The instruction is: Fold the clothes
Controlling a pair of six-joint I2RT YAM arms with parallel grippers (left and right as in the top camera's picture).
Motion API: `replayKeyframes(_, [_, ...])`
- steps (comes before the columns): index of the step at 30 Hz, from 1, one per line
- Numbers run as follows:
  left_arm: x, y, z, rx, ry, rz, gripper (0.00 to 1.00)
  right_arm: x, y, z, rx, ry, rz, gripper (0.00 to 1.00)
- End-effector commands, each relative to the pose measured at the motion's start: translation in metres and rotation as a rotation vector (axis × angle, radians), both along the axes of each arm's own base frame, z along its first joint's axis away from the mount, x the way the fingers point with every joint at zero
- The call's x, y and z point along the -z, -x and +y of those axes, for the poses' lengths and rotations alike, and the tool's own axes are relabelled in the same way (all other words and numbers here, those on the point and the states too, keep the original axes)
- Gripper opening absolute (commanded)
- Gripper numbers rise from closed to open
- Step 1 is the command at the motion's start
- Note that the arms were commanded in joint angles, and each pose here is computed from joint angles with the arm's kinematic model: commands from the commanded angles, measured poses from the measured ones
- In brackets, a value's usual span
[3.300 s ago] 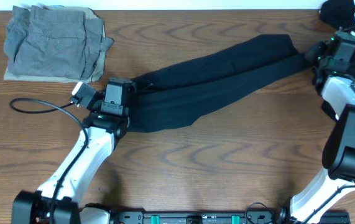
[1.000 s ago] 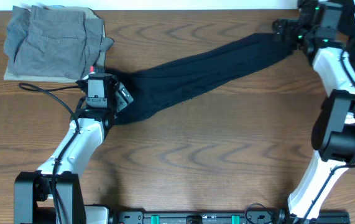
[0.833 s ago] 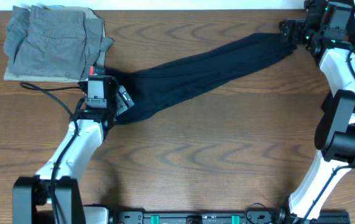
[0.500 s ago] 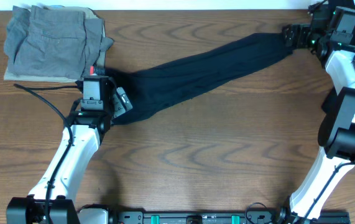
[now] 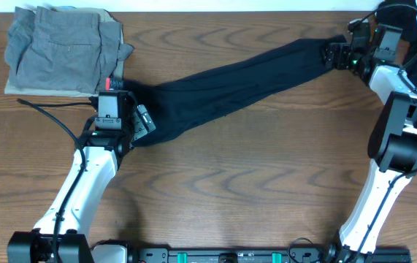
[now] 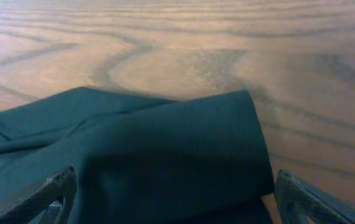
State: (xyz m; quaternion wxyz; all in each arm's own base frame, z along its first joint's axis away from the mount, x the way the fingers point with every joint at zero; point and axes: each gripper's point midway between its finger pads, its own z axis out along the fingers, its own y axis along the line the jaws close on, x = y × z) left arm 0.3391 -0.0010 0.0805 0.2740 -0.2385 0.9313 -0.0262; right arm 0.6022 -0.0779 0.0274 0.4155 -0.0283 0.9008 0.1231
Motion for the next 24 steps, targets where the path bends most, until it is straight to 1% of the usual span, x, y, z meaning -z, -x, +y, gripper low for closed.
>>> replayKeyframes(1, [-0.008,-0.005,0.002,0.002,-0.008,-0.020,0.98,0.009,-0.005,0.005,0.004,-0.016,0.005,0.96])
replayKeyframes(6, [-0.008,-0.005,0.002,0.002,-0.008,-0.021,0.98,0.016,-0.006,0.007,0.035,-0.036,0.022,0.64])
replayKeyframes(10, [-0.008,-0.005,0.002,0.002,-0.008,-0.021,0.98,0.026,-0.004,0.004,0.073,0.003,0.051,0.45])
replayKeyframes(15, [-0.008,-0.005,0.002,0.003,-0.008,-0.021,0.98,0.034,0.001,-0.003,0.111,0.038,0.092,0.37])
replayKeyframes(18, [-0.008,-0.005,0.002,0.002,-0.007,-0.021,0.98,0.044,0.009,-0.013,0.160,0.082,0.145,0.28])
replayKeyframes(21, [-0.008,-0.005,0.001,-0.011,0.001,-0.022,0.98,0.057,0.024,-0.029,0.237,0.148,0.231,0.17])
replayKeyframes(24, [-0.008,-0.005,0.001,-0.026,0.011,-0.024,0.98,0.065,0.042,-0.041,0.327,0.155,0.329,0.10])
